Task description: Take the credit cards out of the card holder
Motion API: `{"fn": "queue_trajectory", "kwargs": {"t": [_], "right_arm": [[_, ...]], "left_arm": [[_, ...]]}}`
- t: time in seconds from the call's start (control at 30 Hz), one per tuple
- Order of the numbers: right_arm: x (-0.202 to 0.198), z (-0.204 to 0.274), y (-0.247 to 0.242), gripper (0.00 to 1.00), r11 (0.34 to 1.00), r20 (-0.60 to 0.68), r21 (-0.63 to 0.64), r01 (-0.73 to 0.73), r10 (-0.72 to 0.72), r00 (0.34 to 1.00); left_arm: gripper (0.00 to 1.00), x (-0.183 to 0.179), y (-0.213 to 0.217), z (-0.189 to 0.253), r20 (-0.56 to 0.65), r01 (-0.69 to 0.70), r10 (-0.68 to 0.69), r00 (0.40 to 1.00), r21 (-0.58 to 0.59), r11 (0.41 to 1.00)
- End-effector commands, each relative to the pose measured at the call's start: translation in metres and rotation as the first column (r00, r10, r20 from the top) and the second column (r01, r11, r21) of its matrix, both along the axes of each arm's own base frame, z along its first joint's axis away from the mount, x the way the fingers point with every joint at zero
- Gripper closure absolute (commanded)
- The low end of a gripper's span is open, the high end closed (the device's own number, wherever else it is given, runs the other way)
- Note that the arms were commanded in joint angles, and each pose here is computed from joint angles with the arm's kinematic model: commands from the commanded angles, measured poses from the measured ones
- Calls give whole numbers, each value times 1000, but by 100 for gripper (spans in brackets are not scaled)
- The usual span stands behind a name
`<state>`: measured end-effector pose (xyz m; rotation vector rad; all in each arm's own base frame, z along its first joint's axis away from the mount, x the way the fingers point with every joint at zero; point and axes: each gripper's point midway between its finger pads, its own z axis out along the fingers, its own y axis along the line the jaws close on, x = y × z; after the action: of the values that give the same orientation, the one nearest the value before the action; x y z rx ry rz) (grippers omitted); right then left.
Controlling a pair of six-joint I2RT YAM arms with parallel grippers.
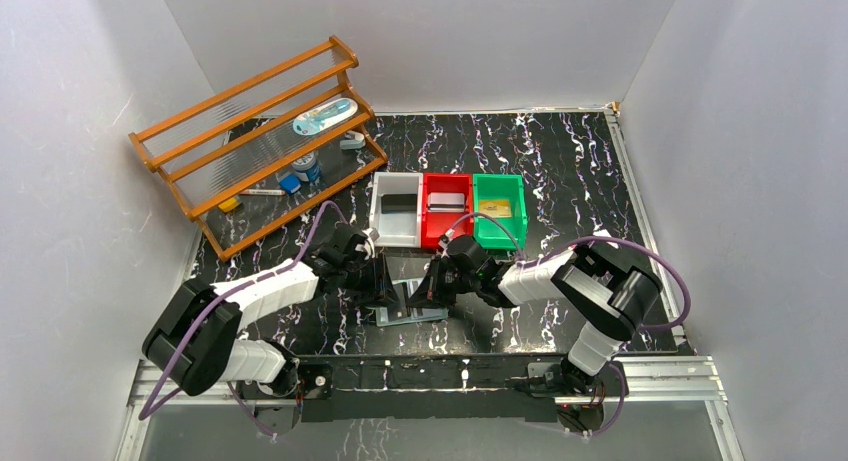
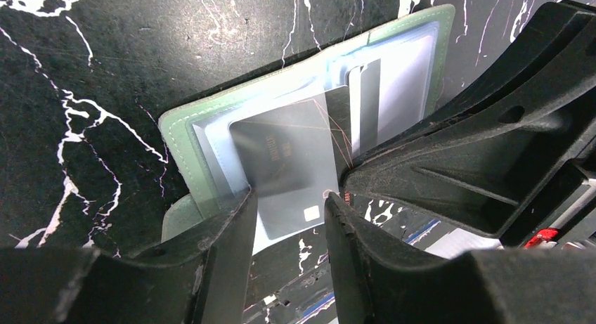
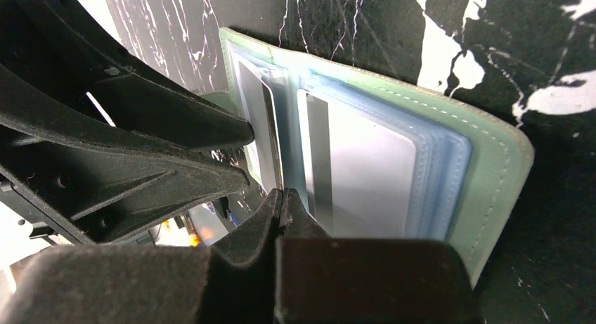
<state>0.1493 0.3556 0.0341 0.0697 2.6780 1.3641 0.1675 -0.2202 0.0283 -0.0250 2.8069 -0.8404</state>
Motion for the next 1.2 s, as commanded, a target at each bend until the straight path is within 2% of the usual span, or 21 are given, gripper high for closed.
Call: {"fn": "queue_trajectory", "kwargs": {"t": [0.0, 0.27, 0.47, 0.6, 0.83, 1.0, 1.17], "right_arm": [[0, 4, 3, 95, 1000, 9, 19, -22, 22, 1000], [7, 0, -13, 94, 998, 39, -63, 10, -7, 999], [7, 4, -13, 93, 999, 40, -32, 9, -8, 999], [5, 9, -3, 85, 999, 23, 36, -11, 10, 1000], [6, 10, 4, 71, 993, -7, 112, 18, -18, 1000], [8, 10, 6, 72, 992, -5, 127, 27, -27, 1000], [9, 7, 2, 84, 993, -1, 109, 41, -41, 999]], "left_arm": [[61, -19, 25, -28, -78, -4, 14, 997, 125, 992], [64, -22, 45, -38, -84, -21, 42, 996, 233, 972], [65, -21, 40, -35, -80, -8, 25, 996, 208, 978], [67, -20, 32, -29, -75, 17, -5, 997, 168, 986], [71, -24, 32, -33, -96, 32, -16, 995, 168, 985], [74, -25, 31, -34, -101, 33, -16, 995, 163, 986], [74, -23, 31, -32, -93, 31, -16, 996, 159, 987]]}}
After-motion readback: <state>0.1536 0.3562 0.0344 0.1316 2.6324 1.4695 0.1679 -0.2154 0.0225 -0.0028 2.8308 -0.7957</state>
